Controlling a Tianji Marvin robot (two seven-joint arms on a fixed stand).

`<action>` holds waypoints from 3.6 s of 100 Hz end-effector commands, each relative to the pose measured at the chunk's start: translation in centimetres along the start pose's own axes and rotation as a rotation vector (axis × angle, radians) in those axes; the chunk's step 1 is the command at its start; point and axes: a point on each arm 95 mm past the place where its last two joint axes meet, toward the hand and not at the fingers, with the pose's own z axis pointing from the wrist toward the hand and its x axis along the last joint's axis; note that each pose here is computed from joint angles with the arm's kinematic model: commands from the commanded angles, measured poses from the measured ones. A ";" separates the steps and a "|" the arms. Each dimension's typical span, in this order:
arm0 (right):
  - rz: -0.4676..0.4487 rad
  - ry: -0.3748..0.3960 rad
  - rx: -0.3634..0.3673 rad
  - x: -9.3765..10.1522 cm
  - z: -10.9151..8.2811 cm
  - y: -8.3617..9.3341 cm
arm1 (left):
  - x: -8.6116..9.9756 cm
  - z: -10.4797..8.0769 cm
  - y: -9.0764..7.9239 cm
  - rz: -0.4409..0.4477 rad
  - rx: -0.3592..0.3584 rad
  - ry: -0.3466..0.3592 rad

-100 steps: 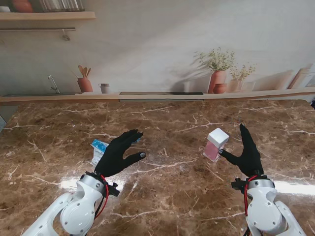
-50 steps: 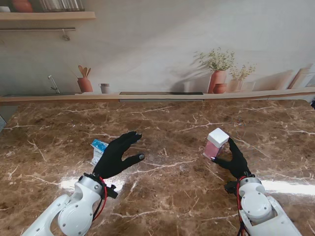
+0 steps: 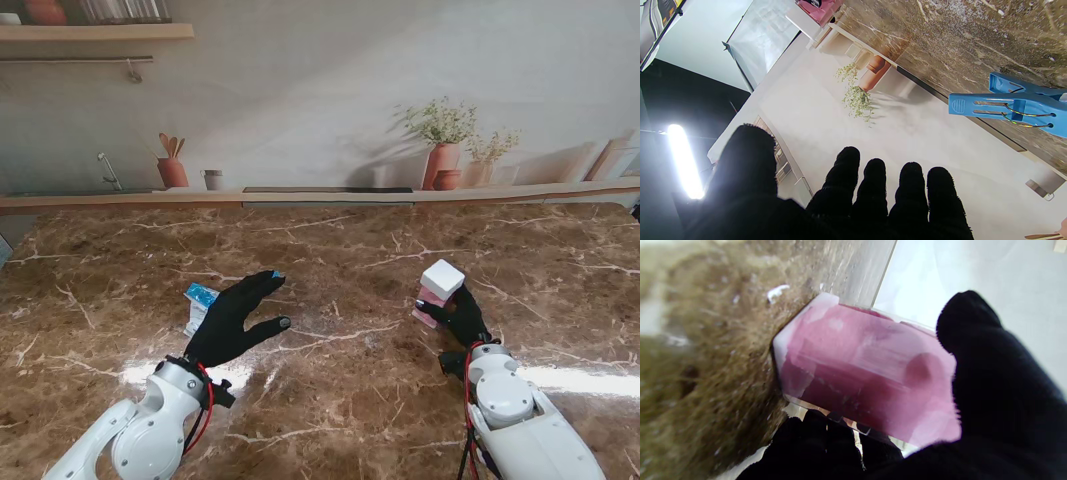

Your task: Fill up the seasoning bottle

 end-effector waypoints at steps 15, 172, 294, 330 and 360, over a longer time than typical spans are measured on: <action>0.114 -0.031 0.032 -0.8 0.3 -2.1 | 0.0 -0.4 0.3 -0.003 -0.012 -0.016; -0.009 0.374 0.185 11.6 -2.3 -8.9 | 5.1 7.8 -7.3 0.227 -0.333 0.135; 0.105 0.480 0.373 12.9 -3.5 -12.0 | 11.1 14.1 -9.3 0.747 -0.678 0.424; 0.101 0.511 0.359 13.0 -3.6 -11.8 | 11.2 15.1 -8.5 0.780 -0.601 0.400; 0.111 0.521 0.374 13.1 -3.8 -12.2 | 11.0 15.6 -7.7 0.668 -0.530 0.226</action>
